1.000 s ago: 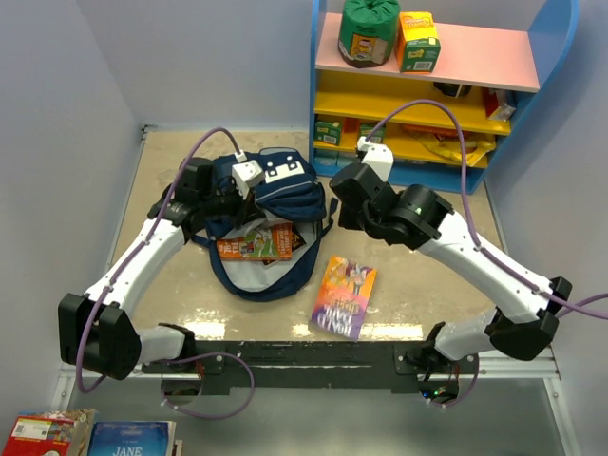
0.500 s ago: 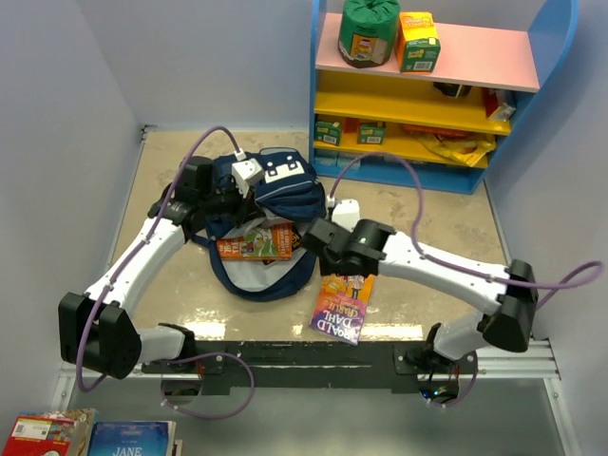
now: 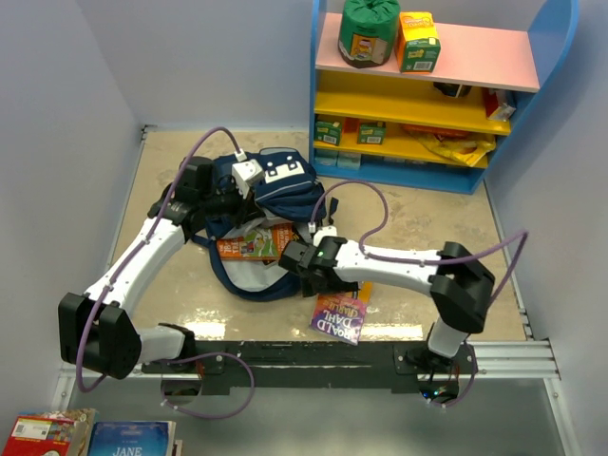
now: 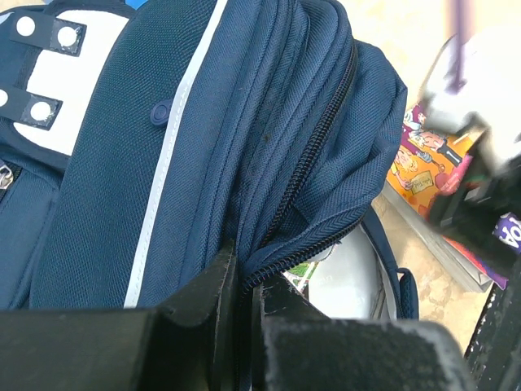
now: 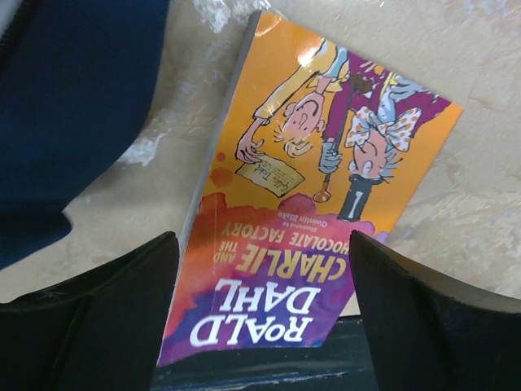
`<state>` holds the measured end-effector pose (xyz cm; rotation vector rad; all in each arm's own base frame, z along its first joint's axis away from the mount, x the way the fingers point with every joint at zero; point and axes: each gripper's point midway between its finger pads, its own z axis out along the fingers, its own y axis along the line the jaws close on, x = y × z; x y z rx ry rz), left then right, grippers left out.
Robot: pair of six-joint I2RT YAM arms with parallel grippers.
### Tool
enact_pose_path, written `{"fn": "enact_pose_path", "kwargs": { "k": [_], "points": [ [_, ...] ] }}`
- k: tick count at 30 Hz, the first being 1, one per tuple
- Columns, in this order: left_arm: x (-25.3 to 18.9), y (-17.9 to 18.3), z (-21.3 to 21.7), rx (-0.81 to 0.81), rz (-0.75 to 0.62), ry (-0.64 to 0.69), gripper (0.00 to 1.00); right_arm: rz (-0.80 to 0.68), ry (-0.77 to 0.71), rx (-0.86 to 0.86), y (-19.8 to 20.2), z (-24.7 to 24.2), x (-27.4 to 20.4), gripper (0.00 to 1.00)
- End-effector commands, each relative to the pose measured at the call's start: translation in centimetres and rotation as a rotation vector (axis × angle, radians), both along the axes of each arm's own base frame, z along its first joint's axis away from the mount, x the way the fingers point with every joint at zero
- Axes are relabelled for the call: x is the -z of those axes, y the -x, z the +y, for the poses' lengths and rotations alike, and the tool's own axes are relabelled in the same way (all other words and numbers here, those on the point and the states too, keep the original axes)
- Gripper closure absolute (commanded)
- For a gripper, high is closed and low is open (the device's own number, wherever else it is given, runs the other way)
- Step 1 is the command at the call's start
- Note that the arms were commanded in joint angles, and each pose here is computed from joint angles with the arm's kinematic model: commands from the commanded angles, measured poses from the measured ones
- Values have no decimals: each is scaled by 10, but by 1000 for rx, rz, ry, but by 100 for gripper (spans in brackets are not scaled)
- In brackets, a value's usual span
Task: Pack the student bag
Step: Pick up the book from the center of the board.
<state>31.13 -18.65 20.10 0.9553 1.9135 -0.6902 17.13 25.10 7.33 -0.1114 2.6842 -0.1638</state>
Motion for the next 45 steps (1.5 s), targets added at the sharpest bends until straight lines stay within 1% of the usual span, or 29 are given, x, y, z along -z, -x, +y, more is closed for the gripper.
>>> {"fn": "enact_pose_path", "kwargs": {
  "k": [1,3,4,10,13,14,15,16,17,18,19,20,21,22,23,24,27,28,29,31,33,35,36,37,38,39,41,43,45],
  "points": [
    [-37,-21,3,-15,-168,8,100,7,65,19,5,1,27,13],
    [-37,-21,3,-12,-170,4,100,24,104,19,9,-5,42,13],
    [-35,-20,3,-11,-167,3,100,30,95,17,11,-3,45,13],
    [-36,-20,3,-8,-171,-2,100,21,92,-2,7,6,46,12],
    [-39,-21,4,-11,-173,-2,100,43,123,-7,11,-2,57,16],
    [-39,-21,4,-11,-172,-2,100,58,126,-2,15,-5,61,20],
    [-39,-21,4,-11,-173,-2,100,80,149,-3,21,-15,69,22],
    [-38,-20,4,-13,-168,-4,100,85,133,-2,23,-15,73,24],
    [-37,-20,4,-12,-167,-5,100,111,117,-9,30,-16,77,30],
    [-36,-20,4,-12,-166,-6,100,133,127,-11,37,-26,84,33],
    [-35,-20,4,-13,-165,-8,100,145,92,-17,40,-21,91,36],
    [-34,-20,5,-11,-165,-10,100,175,102,-34,47,-27,99,47],
    [-33,-21,5,-15,-164,-13,100,197,83,-41,50,-24,104,53],
    [-32,-21,5,-15,-161,-16,100,210,87,-45,53,-26,109,63],
    [-32,-21,5,-12,-163,-17,100,233,110,-56,58,-32,117,67],
    [-32,-21,6,-16,-162,-20,100,249,90,-61,60,-28,122,71],
    [-34,-21,7,-18,-169,-24,100,286,76,-80,69,-31,132,97],
    [-32,-20,7,-19,-165,-27,100,289,72,-82,70,-31,132,100],
    [-32,-20,7,-18,-167,-28,100,291,67,-91,71,-30,132,100],
    [-32,-20,8,-20,-166,-30,100,255,36,-102,64,-23,122,100],
    [-33,-20,8,-22,-168,-29,100,184,1,-110,51,-15,92,100],
    [-33,-19,8,-21,-164,-27,100,37,-20,-104,24,-8,54,100],
    [-33,-19,7,-19,-165,-25,100,-18,-52,-109,19,-8,25,100],
    [-34,-19,7,-21,-163,-21,100,-106,-36,-99,6,-14,5,100],
    [-35,-19,6,-18,-163,-18,100,-162,-60,-96,-1,-10,-19,100],
    [-37,-20,6,-19,-166,-15,100,-194,-44,-101,-1,-19,-36,100],
    [-38,-20,5,-18,-164,-7,100,-306,-87,-96,-12,-22,-83,100],
    [-40,-20,4,-20,-161,-2,100,-372,-91,-140,-10,-26,-113,100],
    [-41,-21,3,-18,-156,4,100,-422,-118,-188,-8,-19,-139,100]
  ]
}}
